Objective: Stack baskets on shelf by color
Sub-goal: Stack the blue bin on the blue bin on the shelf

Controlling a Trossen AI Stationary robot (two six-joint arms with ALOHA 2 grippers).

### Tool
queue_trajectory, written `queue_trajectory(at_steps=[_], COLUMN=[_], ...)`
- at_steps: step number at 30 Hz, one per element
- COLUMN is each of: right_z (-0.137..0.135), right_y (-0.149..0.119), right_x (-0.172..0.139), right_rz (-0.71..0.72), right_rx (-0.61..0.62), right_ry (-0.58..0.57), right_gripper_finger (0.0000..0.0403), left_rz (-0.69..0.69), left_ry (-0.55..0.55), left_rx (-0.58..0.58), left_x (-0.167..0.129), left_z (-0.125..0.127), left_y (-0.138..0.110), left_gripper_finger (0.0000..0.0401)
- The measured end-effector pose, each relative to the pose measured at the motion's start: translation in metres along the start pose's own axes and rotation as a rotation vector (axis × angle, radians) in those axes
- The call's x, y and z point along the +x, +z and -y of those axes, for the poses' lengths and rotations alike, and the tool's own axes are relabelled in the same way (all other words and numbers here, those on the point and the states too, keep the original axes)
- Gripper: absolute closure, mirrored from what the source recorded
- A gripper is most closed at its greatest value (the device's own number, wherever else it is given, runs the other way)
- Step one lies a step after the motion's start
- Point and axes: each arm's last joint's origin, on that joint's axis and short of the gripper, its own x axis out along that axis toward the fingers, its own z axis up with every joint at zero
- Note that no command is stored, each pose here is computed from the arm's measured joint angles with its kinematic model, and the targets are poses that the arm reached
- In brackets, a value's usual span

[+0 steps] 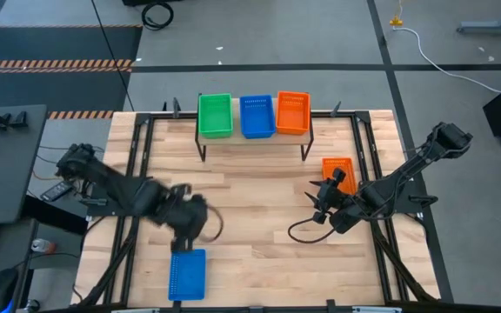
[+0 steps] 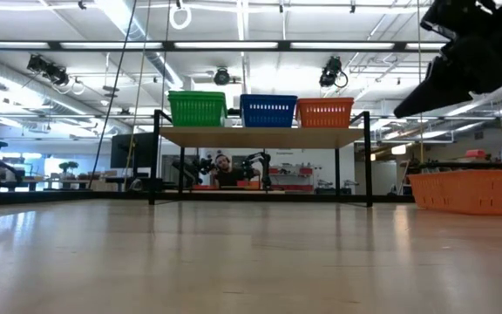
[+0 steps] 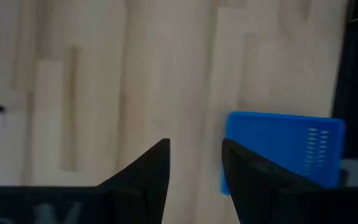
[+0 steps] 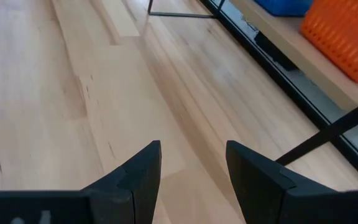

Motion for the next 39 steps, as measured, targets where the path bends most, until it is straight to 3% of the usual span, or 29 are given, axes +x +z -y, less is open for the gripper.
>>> queue_trajectory(at_steps=[5,11,20,26,31,39], right_z=[0.001,0.002,0.003,0.003,0.003,0.004], right_y=[-0.003,0.002,0.009,0.009,0.009,0.01], right_x=[0.006,0.012,0.016,0.016,0.016,0.017], right_rz=[0.013,0.031,0.055,0.053,0.051,0.048], right_rx=[-0.04,-0.088,-0.115,-0.114,-0.112,-0.105], right_ry=[-0.003,-0.018,-0.023,-0.016,-0.008,-0.012], right_gripper_finger=[0.0215,0.0215,0.0215,0.0215,0.0215,0.0215], left_rz=[0.017,-0.054,-0.131,-0.262,-0.337,-0.38], left_ry=[0.02,0.03,-0.135,-0.139,-0.078,0.031], left_rx=[-0.065,-0.054,-0.069,-0.086,-0.079,-0.016], left_x=[0.004,0.054,0.108,0.142,0.163,0.193], left_z=[0.042,0.078,0.104,0.094,0.075,0.023], left_y=[-0.026,-0.049,-0.048,-0.057,-0.07,-0.067], left_gripper_finger=[0.0248,0.0253,0.026,0.026,0.026,0.0263])
